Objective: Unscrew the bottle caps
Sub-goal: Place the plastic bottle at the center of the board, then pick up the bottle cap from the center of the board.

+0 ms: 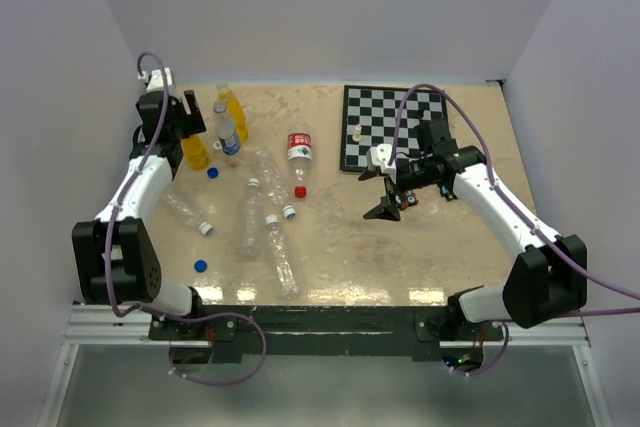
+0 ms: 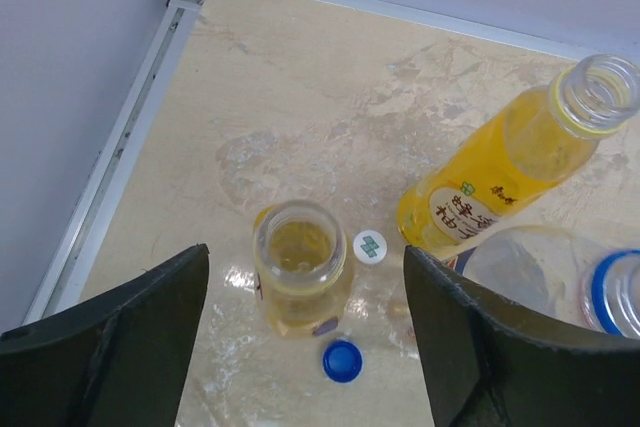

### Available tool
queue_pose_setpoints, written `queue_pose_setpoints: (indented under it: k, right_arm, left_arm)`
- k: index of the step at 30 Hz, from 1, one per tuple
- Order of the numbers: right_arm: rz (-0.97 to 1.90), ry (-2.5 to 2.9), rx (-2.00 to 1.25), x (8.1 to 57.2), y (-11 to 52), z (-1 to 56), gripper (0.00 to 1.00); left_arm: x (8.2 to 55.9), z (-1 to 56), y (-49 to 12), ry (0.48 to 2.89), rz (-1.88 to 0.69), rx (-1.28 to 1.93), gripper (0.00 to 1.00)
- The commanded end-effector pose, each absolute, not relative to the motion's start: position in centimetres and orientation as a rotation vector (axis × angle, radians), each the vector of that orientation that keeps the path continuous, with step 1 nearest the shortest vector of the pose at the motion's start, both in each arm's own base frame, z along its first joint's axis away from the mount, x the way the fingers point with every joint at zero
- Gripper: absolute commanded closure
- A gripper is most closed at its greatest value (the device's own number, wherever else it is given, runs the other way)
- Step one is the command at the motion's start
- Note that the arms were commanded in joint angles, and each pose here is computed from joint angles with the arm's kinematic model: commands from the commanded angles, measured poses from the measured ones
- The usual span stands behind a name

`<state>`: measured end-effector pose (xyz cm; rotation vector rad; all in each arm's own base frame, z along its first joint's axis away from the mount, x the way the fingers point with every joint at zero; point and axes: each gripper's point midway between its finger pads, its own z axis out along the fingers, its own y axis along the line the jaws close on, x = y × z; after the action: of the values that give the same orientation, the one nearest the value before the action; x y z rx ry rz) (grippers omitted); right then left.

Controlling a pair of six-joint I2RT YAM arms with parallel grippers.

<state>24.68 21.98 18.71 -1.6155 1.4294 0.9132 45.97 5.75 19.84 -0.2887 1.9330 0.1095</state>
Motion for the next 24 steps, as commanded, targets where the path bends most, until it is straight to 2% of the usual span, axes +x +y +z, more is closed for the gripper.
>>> queue_pose_setpoints:
  k: [1,3,12,16,20,24]
  right_arm:
    - [0.906,1.394,-1.631,24.5,22.2,19.3,0.02]
    - [0.901,1.387,-1.632,24.4,22.1,19.5,0.02]
    - [0.889,1.354,-1.639,24.1,22.1,20.3,0.02]
    - [0.884,1.349,-1.643,23.9,22.1,20.4,0.02]
    - [0.884,1.347,-1.642,23.9,22.1,20.5,0.02]
    - [0.878,1.341,-1.644,23.9,22.0,20.6,0.02]
  left_arm:
    - [43.7,24.8,6.0,1.864,0.093,-0.340,0.15]
    - [42.1,24.9,5.6,1.893,0.068,-0.381,0.00]
    - [31.7,22.2,2.0,2.044,-0.125,-0.478,0.00]
    - [27.1,17.8,1.2,2.138,-0.191,-0.766,0.00]
    - [23.0,13.8,1.8,2.276,-0.086,-1.037,0.02]
    - [20.4,10.4,1.1,2.340,-0.072,-1.172,0.06]
